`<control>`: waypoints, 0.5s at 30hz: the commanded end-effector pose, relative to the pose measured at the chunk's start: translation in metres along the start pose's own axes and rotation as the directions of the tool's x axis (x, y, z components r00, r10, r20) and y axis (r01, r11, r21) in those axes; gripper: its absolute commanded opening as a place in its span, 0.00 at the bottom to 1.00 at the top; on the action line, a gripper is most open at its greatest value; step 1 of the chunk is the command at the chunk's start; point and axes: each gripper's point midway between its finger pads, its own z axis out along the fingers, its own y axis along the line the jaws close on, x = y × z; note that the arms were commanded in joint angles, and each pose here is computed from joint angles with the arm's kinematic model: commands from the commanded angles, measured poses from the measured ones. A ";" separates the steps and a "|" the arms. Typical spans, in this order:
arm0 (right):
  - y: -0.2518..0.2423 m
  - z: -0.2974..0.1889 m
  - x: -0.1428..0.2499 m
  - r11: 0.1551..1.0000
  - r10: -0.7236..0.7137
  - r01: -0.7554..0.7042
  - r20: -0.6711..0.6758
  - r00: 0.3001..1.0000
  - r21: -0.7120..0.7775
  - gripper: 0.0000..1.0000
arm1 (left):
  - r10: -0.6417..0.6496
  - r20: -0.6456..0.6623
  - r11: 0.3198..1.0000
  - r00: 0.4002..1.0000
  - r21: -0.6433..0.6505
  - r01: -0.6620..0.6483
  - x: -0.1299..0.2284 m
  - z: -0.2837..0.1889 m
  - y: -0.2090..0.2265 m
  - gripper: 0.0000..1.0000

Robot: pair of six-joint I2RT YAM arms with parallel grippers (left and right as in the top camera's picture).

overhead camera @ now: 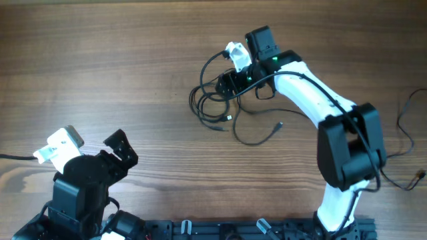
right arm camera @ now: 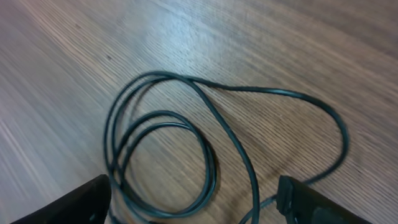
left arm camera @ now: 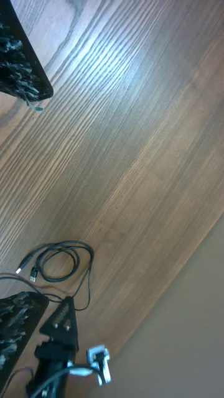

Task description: Untangle cables

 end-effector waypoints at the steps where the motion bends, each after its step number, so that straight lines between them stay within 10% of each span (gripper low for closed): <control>1: -0.002 0.022 0.008 0.999 -0.029 0.028 -0.021 0.999 -0.036 0.88 | -0.008 -0.004 1.000 1.000 -0.007 0.008 0.002 0.002 0.001 1.00; 10: -0.012 0.048 0.023 0.999 -0.010 0.007 -0.059 0.998 -0.041 0.82 | -0.008 -0.004 1.000 1.000 -0.007 0.008 0.002 0.002 0.001 1.00; 15: -0.013 0.050 0.017 0.999 0.016 -0.017 -0.037 0.999 -0.036 0.57 | -0.008 -0.004 1.000 1.000 -0.007 0.008 0.002 0.002 0.001 1.00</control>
